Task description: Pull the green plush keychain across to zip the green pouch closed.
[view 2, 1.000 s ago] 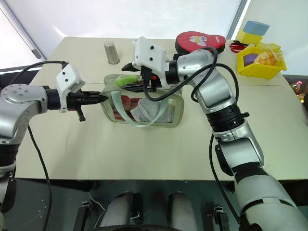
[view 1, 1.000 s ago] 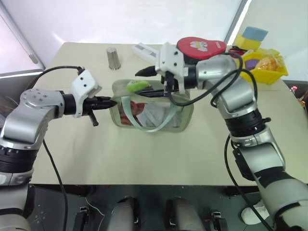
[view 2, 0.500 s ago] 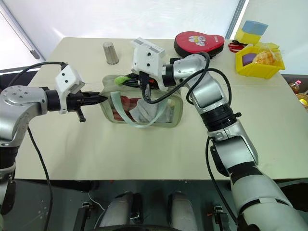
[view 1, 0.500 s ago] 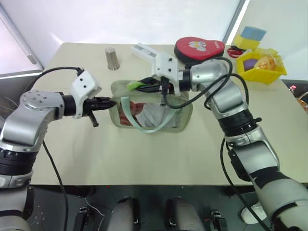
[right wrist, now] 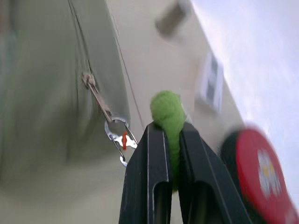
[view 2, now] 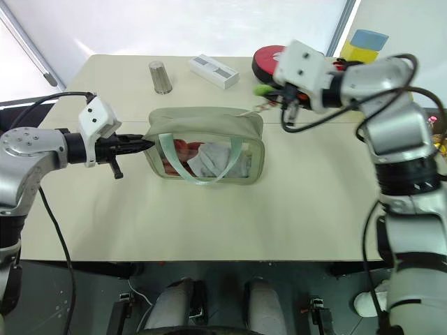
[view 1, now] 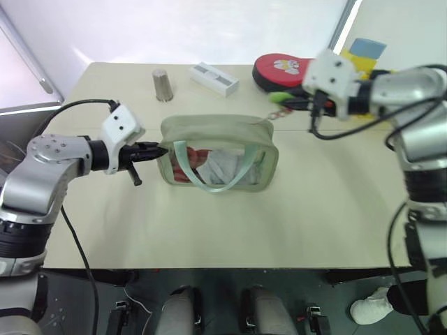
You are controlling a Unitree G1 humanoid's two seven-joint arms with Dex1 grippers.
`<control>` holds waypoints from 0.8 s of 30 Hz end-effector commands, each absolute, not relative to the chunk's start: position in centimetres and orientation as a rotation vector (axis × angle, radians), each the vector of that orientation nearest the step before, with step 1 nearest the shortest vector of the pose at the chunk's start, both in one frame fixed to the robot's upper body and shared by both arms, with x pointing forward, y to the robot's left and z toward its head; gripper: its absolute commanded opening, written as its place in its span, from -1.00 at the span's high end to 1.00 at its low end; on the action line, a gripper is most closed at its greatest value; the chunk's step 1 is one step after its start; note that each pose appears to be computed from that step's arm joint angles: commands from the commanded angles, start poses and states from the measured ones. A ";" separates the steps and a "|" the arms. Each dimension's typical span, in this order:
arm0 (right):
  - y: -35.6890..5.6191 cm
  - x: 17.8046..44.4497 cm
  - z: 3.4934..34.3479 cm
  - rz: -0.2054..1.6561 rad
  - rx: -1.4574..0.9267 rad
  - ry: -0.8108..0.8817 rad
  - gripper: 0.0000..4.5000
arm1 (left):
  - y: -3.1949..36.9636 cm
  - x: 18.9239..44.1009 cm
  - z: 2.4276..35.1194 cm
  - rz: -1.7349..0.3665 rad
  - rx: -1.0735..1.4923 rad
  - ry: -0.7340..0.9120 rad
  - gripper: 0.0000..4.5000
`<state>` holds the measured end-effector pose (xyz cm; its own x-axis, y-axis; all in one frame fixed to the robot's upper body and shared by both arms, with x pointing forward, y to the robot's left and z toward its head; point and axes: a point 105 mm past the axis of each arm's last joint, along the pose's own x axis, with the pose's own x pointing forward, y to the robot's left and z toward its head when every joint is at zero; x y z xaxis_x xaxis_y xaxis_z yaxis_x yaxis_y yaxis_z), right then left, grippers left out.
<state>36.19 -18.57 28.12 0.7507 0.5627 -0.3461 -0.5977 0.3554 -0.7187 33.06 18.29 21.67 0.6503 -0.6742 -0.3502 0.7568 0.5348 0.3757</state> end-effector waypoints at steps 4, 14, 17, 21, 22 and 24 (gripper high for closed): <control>-21.7 35.2 22.6 0.634 -0.887 0.184 0.95 | 18.2 33.1 21.5 -0.854 0.532 0.177 1.00; -18.8 36.0 14.2 0.668 -0.654 0.266 0.95 | 17.9 33.1 21.4 -0.863 0.536 0.175 1.00; -18.2 36.3 14.1 0.673 -0.596 0.253 0.95 | 17.9 33.0 21.4 -0.858 0.536 0.174 1.00; -17.3 36.0 13.4 0.718 -0.573 0.270 0.95 | 18.0 32.9 21.3 -0.852 0.536 0.173 1.00; -17.2 35.8 13.2 0.733 -0.591 0.277 0.95 | 18.0 32.9 21.3 -0.850 0.535 0.172 1.00; -17.2 35.7 13.6 0.738 -0.600 0.271 0.95 | 18.0 32.8 21.4 -0.851 0.534 0.168 1.00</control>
